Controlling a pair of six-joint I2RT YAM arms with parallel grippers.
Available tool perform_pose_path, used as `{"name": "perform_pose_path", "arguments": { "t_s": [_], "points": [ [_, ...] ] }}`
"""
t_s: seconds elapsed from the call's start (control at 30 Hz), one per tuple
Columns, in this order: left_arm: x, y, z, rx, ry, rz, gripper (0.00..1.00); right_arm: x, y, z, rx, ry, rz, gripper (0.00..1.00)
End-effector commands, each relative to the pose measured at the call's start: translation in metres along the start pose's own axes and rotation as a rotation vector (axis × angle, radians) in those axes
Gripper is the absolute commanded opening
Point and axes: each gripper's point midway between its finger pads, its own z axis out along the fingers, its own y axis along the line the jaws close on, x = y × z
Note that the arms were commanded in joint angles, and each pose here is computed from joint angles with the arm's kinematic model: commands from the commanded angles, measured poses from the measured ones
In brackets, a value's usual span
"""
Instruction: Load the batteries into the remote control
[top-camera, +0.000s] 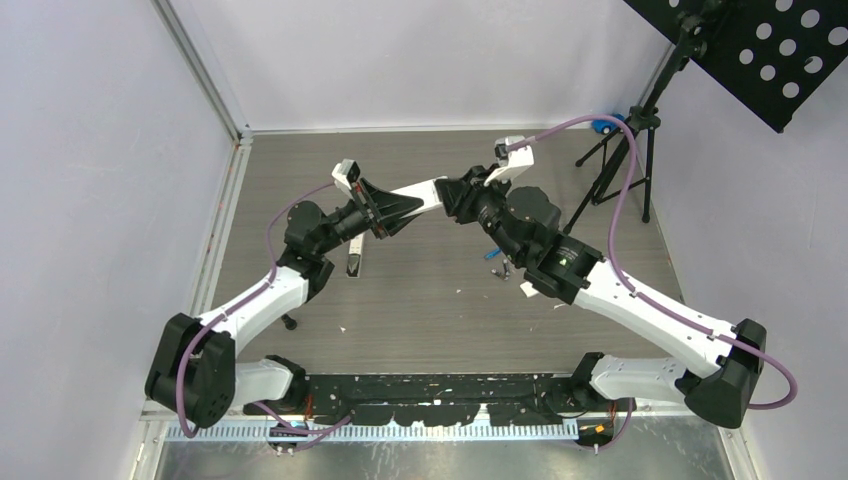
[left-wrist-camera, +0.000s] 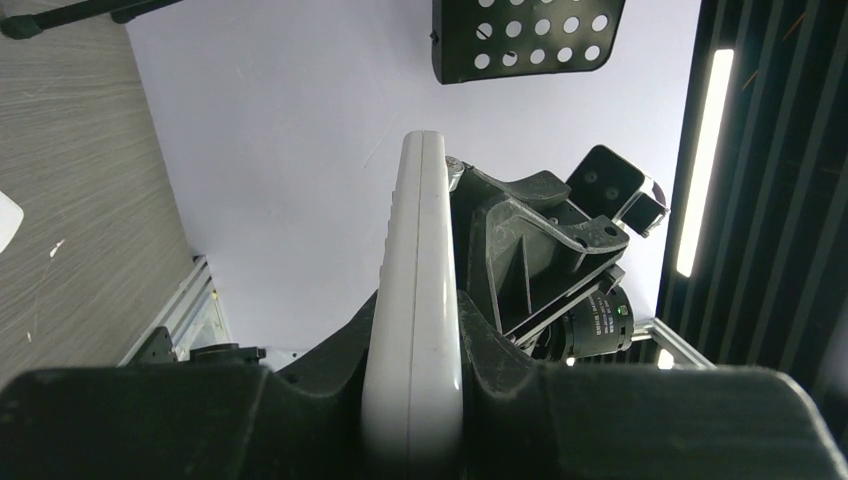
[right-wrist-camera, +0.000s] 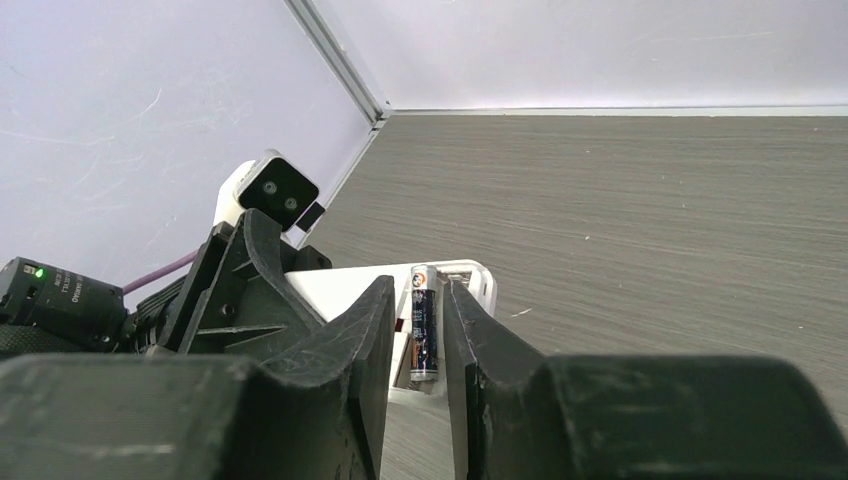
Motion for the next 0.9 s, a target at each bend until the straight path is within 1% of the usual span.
{"name": "perform_pose_path", "arguments": {
  "t_s": [0.0, 0.03, 0.07, 0.13, 0.2, 0.27, 0.4, 0.47, 0.57, 0.63, 0.67, 0.73, 0.87],
  "points": [
    [0.005, -0.035, -0.001, 0.133, 0.006, 0.084, 0.0, -0.024, 0.007, -0.008, 0.0, -0.04, 0.071, 0.3],
    [0.004, -0.035, -0.001, 0.135, 0.005, 0.096, 0.0, -0.026, 0.009, -0.01, -0.005, -0.038, 0.091, 0.3],
    [0.004, -0.034, -0.001, 0.135, 0.004, 0.108, 0.0, -0.03, 0.011, -0.012, -0.01, -0.038, 0.117, 0.32],
    [0.003, -0.032, 0.0, 0.13, -0.005, 0.125, 0.0, -0.032, 0.016, -0.02, -0.012, 0.0, 0.186, 0.44],
    [-0.001, -0.03, 0.001, 0.125, -0.02, 0.141, 0.0, -0.038, 0.023, -0.026, -0.031, 0.0, 0.297, 0.56],
    [-0.004, -0.029, 0.004, 0.125, -0.033, 0.161, 0.0, -0.039, 0.022, -0.031, -0.017, -0.006, 0.425, 0.61],
    [-0.009, -0.03, 0.008, 0.128, -0.042, 0.193, 0.0, -0.032, 0.004, -0.041, 0.075, -0.025, 0.622, 0.66],
    [-0.009, -0.032, 0.009, 0.135, -0.043, 0.209, 0.0, -0.027, -0.001, -0.044, 0.094, -0.031, 0.706, 0.69],
    [-0.008, -0.035, 0.009, 0.144, -0.047, 0.23, 0.0, -0.022, 0.002, -0.042, 0.062, -0.042, 0.795, 0.73],
    [-0.007, -0.036, 0.008, 0.149, -0.047, 0.241, 0.0, -0.019, 0.01, -0.036, 0.014, -0.045, 0.885, 0.74],
    [-0.006, -0.036, 0.008, 0.148, -0.047, 0.243, 0.0, -0.011, 0.01, -0.031, 0.019, -0.035, 0.92, 0.74],
    [-0.005, -0.037, 0.008, 0.152, -0.045, 0.245, 0.0, -0.001, 0.011, -0.023, 0.03, -0.014, 0.964, 0.75],
    [-0.001, -0.039, 0.007, 0.156, -0.03, 0.256, 0.0, 0.0, 0.018, -0.01, -0.003, -0.031, 0.994, 0.77]
  ]
}}
